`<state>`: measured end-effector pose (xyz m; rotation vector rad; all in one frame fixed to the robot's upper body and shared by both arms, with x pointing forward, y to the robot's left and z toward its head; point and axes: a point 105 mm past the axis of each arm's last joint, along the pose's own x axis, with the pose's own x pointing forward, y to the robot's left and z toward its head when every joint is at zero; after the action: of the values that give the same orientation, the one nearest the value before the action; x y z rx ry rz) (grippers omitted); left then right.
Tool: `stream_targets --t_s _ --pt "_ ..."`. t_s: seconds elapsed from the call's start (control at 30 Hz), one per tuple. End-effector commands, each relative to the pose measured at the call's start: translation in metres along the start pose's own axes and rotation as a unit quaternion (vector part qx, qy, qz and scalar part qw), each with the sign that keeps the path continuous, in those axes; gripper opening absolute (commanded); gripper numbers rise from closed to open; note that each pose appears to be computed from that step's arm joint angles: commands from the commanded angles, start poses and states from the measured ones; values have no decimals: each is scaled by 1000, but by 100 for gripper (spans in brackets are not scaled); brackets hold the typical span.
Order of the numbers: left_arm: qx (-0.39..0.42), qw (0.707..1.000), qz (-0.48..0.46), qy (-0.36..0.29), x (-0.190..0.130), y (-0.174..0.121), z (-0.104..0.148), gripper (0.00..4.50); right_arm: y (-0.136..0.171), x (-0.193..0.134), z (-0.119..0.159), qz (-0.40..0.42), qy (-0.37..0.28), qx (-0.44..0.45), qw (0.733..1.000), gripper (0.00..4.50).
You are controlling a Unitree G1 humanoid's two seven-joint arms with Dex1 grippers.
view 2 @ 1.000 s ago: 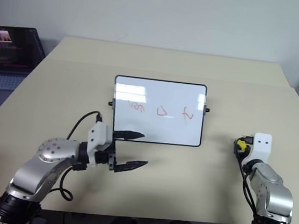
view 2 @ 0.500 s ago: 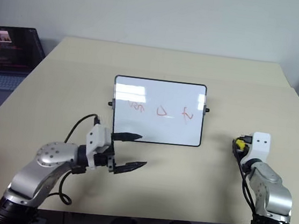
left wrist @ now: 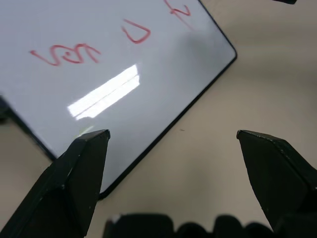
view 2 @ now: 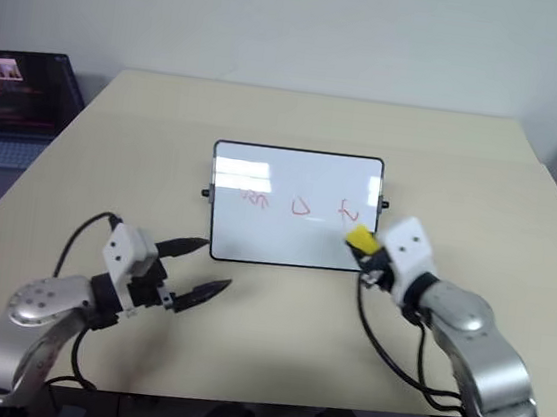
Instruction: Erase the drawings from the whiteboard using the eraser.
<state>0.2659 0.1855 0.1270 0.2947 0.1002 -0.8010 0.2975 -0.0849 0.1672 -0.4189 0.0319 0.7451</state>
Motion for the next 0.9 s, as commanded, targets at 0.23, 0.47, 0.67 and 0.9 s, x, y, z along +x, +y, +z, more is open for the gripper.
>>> stream_targets --t_s 0.23,0.47,0.67,0.9 --pt "19 998 56 -24 -11 22 16 450 14 54 33 43 -48 -89 994 130" --pt "24 999 35 -16 -13 23 19 450 28 103 63 61 -67 -174 981 130" --pt "26 999 16 -21 -7 19 23 450 27 127 77 62 -70 -191 977 130" --pt "28 999 4 -20 -3 15 24 450 20 149 74 45 -55 -202 977 130"
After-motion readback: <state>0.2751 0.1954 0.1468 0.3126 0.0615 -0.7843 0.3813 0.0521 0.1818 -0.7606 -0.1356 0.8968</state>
